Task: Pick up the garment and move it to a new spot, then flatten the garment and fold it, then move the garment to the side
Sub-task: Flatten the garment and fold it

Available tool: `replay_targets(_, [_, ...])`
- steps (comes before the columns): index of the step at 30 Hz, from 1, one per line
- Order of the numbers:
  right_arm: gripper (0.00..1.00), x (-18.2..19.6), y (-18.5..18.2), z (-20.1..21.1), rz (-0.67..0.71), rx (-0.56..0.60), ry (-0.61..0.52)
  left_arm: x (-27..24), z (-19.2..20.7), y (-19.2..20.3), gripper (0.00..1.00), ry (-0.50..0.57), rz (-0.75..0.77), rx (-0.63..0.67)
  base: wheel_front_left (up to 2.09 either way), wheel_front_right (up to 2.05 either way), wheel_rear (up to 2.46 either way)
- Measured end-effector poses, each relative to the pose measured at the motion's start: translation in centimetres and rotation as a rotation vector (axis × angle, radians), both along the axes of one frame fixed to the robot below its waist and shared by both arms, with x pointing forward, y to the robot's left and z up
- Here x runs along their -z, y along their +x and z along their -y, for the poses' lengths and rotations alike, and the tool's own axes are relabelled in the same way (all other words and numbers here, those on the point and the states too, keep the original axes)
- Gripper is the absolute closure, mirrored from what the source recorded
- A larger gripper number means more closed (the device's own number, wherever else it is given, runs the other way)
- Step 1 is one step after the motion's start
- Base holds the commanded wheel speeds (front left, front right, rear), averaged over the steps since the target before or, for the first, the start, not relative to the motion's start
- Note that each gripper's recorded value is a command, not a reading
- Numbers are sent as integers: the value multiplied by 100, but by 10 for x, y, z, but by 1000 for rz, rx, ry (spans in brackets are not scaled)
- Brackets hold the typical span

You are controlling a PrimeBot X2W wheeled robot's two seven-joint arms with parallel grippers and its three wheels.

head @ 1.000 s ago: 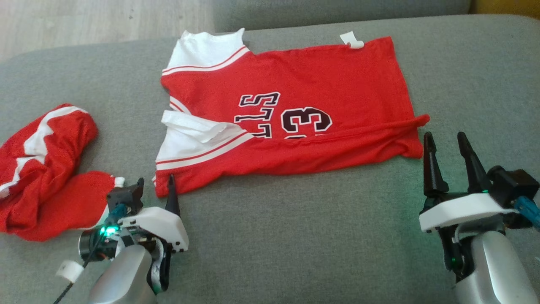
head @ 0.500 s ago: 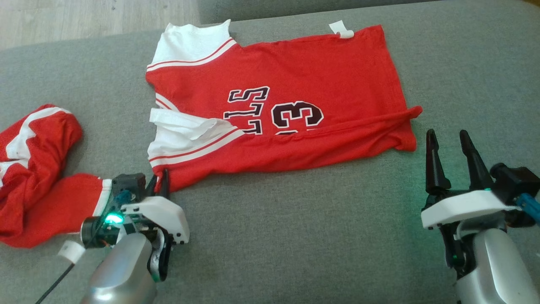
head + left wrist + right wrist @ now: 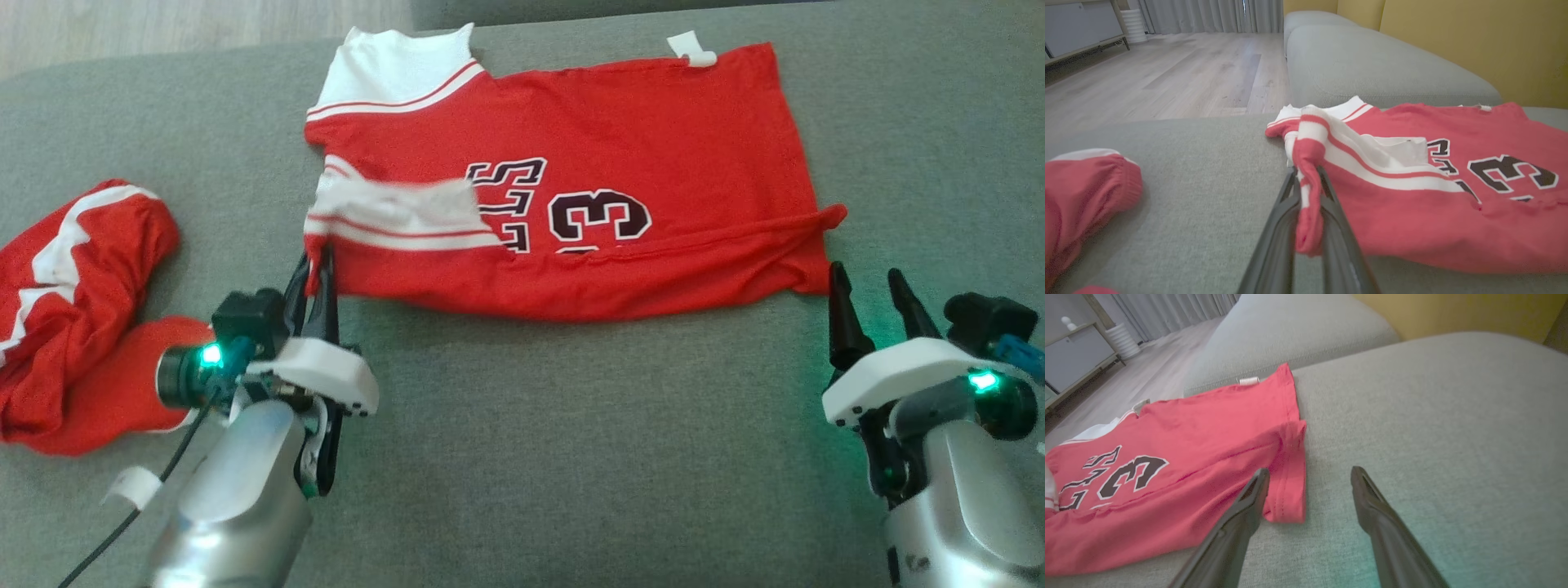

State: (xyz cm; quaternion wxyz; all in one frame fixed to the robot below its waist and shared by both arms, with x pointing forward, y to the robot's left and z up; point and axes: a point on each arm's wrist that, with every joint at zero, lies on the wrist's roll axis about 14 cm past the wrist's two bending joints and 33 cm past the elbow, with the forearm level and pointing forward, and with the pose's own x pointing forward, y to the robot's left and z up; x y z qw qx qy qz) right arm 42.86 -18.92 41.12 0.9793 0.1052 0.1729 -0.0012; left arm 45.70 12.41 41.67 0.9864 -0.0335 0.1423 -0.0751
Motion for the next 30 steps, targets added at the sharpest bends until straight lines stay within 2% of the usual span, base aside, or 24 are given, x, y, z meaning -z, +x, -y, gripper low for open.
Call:
replay_targets(6, [0,24,7,-8,-106,14,95,-21,1,8,100,-15,78,3,0,0,0])
replay_targets(12, [0,44,10,-18,-195,2,119,-31,-1,9,100,-19,115,2,0,0,0])
replay_targets(19, [0,46,23,-33,-205,-48,105,-31,-3,8,100,-8,119,4,0,0,0])
replay_targets(21, [88,46,23,-36,-205,-60,97,-31,-3,7,100,-6,119,4,0,0,0])
replay_targets(22, [100,46,23,-37,-204,-68,90,-31,-3,7,100,-6,119,5,0,0,0])
replay_targets(30, [100,36,22,-31,-156,-78,25,-29,-3,3,100,3,110,3,0,0,0])
